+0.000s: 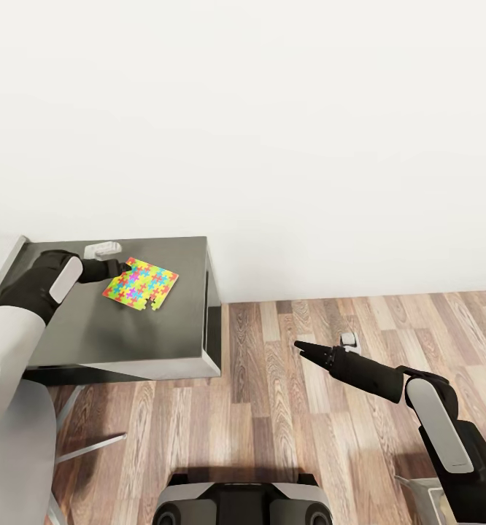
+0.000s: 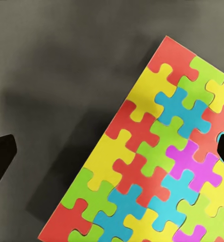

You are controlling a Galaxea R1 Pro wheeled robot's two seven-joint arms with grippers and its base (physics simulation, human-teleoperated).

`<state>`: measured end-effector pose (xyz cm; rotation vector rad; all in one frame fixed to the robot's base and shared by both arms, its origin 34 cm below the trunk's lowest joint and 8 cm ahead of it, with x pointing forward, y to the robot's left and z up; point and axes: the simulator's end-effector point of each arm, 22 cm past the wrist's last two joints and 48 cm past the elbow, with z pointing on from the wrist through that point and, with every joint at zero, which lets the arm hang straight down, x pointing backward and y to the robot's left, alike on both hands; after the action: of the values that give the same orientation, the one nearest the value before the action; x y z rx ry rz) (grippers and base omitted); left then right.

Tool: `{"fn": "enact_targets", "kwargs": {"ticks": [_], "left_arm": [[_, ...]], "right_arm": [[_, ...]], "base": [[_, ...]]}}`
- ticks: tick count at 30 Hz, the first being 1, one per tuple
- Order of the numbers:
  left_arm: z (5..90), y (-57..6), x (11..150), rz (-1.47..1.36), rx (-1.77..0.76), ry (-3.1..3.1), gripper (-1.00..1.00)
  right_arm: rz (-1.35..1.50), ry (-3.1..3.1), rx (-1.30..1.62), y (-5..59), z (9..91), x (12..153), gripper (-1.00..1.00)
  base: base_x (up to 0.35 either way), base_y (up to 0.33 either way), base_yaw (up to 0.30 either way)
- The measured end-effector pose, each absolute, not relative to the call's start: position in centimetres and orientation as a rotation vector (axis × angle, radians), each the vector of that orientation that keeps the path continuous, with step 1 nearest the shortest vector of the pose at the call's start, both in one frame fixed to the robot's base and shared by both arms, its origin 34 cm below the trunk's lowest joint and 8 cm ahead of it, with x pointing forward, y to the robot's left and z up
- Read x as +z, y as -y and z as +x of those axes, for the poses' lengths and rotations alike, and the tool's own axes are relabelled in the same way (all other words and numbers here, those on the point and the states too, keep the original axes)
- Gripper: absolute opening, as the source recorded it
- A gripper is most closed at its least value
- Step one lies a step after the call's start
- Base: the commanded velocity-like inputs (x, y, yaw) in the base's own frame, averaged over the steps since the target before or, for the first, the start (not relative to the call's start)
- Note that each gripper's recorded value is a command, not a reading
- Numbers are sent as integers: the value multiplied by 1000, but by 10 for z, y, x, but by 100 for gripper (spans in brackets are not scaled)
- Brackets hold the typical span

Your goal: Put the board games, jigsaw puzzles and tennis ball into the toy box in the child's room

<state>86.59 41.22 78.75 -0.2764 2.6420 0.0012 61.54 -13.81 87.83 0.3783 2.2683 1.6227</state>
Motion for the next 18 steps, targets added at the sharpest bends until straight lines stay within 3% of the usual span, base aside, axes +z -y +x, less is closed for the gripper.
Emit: {"fn": "enact_targets", "kwargs": {"ticks": [18], "left_arm": [[855,-414,776,-300,-10,-2673,100]], "right_arm": [[379,-2269,1623,138,615,878,100]], "base": [[0,0,0]]}}
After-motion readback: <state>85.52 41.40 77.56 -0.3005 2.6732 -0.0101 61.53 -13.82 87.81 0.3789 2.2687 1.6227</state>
